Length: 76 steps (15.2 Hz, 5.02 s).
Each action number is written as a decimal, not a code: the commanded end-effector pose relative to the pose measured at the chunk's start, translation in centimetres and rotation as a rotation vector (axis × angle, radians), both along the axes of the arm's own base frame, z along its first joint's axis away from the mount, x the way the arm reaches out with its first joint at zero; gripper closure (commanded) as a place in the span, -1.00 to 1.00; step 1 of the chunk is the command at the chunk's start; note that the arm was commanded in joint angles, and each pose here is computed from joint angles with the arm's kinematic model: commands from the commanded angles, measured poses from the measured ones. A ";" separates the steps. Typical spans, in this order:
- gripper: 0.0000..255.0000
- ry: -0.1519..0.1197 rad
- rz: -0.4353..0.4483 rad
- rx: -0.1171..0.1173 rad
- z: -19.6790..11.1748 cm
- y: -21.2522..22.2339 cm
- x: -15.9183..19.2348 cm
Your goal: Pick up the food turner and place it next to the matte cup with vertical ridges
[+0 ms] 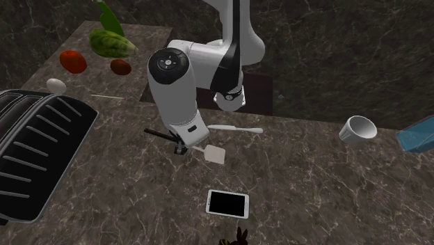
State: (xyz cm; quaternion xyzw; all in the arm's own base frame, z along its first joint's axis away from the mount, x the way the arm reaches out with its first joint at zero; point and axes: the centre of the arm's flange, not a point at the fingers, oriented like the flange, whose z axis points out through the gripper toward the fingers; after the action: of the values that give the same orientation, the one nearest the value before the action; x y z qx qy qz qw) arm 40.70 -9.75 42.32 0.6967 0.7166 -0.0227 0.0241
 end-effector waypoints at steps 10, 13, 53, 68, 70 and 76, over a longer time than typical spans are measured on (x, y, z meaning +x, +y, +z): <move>1.00 0.001 0.000 0.000 5.8 0.1 0.0; 1.00 0.001 0.000 0.000 7.4 0.1 0.0; 1.00 0.001 0.000 0.000 7.8 51.6 -2.1; 1.00 0.001 0.000 0.000 7.8 71.3 -2.9; 1.00 0.001 0.000 0.000 6.8 71.3 -2.9; 1.00 0.001 0.000 0.000 3.6 71.3 -2.9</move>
State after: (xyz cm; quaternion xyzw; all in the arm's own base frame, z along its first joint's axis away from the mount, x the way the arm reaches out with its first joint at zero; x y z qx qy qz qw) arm 37.88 61.51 46.42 0.6967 0.7166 -0.0232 0.0240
